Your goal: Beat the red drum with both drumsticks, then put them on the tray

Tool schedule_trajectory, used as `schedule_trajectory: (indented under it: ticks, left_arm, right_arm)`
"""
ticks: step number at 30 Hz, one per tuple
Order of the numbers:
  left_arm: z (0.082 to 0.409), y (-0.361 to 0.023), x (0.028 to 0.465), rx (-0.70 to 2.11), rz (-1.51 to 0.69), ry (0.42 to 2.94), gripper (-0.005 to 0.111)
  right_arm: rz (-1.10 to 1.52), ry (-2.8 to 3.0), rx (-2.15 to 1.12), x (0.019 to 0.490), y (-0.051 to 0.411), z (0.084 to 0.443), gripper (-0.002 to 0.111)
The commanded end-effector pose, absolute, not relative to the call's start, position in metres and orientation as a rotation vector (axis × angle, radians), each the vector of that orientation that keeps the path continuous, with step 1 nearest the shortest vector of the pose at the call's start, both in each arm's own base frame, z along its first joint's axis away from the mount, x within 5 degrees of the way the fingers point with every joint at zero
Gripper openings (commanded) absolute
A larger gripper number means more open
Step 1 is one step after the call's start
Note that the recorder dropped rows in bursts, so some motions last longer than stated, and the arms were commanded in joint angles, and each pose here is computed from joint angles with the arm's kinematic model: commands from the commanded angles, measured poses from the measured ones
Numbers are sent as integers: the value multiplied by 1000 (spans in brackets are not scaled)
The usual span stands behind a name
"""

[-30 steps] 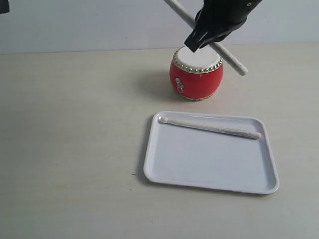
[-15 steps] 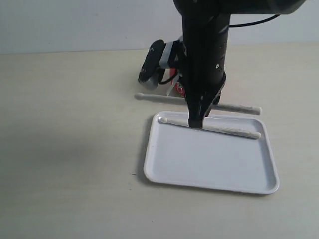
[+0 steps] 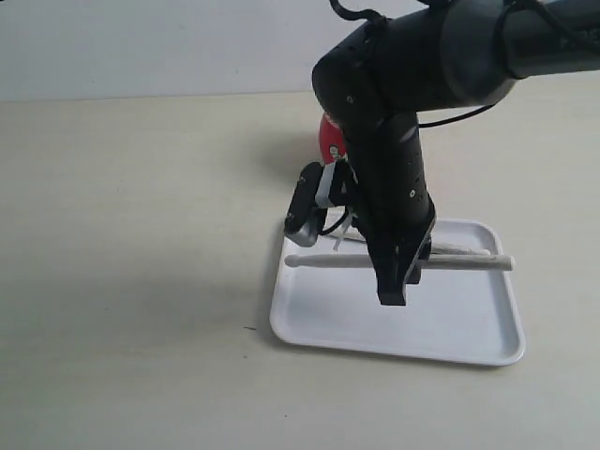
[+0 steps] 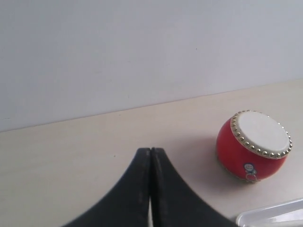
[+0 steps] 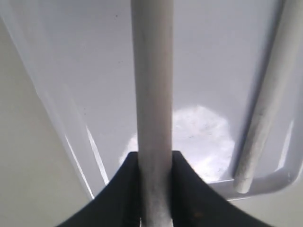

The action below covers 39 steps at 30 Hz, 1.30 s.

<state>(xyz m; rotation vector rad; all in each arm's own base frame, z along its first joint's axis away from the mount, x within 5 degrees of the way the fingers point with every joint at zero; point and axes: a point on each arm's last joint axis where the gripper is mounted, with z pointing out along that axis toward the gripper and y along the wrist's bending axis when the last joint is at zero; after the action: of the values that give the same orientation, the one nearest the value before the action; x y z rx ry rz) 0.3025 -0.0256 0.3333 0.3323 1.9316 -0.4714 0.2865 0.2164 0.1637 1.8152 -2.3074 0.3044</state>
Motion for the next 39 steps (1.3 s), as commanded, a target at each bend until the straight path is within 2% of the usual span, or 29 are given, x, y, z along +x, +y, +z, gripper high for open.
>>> schedule_trajectory:
  ticks: [1, 21, 37, 39]
  left_arm:
    - [336, -30, 299, 341, -508, 1919, 0]
    - [337, -30, 299, 333, -515, 1916, 0]
    - [337, -32, 298, 344, -540, 1915, 0]
    - [337, -32, 298, 344, -540, 1915, 0]
  right_arm:
    - [307, -2219, 1842, 285, 215, 149, 0]
    - [317, -2098, 1862, 286, 213, 124, 0]
    - [319, -2106, 1851, 286, 213, 123, 0]
    - [321, -2114, 1842, 286, 213, 123, 3]
